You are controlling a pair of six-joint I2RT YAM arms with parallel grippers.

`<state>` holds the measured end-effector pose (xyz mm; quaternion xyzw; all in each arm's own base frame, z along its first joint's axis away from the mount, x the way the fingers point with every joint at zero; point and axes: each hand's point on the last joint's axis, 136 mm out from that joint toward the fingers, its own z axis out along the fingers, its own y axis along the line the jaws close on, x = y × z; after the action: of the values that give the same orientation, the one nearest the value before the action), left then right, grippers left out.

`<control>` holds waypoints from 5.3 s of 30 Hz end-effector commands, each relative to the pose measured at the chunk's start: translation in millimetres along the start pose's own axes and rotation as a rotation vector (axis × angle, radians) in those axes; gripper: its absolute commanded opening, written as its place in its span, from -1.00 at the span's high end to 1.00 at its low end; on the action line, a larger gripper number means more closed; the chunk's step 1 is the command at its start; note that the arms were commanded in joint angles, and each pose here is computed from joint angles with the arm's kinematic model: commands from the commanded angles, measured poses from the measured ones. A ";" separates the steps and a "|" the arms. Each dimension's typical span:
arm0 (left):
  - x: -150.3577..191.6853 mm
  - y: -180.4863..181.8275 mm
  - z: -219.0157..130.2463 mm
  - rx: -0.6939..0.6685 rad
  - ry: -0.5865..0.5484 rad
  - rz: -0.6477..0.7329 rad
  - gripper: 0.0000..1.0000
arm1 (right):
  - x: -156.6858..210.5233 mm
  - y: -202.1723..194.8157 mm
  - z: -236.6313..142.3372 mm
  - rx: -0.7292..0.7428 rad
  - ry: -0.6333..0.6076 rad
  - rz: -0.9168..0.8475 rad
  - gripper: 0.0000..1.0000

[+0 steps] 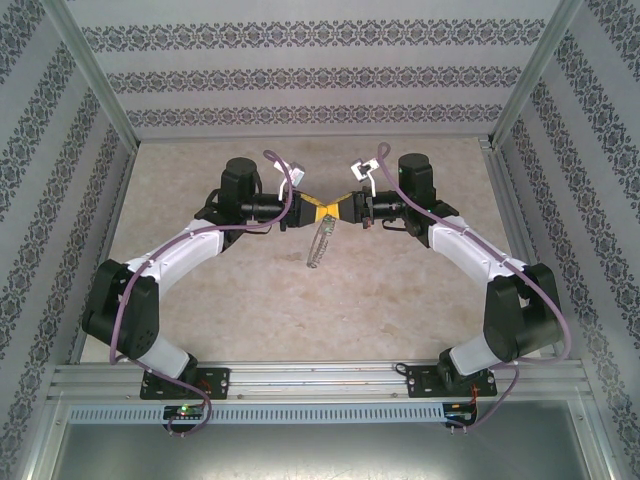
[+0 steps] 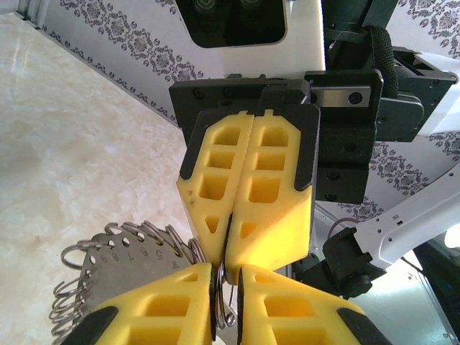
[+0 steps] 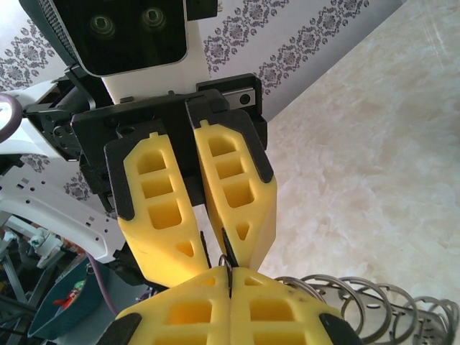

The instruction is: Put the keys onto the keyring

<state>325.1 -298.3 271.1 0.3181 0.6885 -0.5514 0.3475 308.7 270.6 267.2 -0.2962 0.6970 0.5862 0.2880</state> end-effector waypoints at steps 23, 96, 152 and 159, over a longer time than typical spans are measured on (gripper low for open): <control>-11.3 -9.1 -3.4 -0.002 -0.087 0.095 1.00 | -17.2 7.9 -2.7 0.024 -0.070 -0.090 1.00; -22.9 -45.2 -23.1 0.049 -0.227 0.293 1.00 | 59.1 -6.6 -9.5 0.441 -0.266 -0.125 0.15; -18.6 -55.1 -24.0 0.123 -0.236 0.262 1.00 | 41.7 27.1 16.4 0.377 -0.228 -0.256 0.98; -18.7 -55.1 -23.6 0.122 -0.233 0.263 1.00 | 50.7 37.3 19.3 0.336 -0.148 -0.273 1.00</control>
<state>293.8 -285.9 303.5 0.3398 0.5905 -0.5769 0.4506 259.8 287.5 241.6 -0.2623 0.7263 0.4322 0.4657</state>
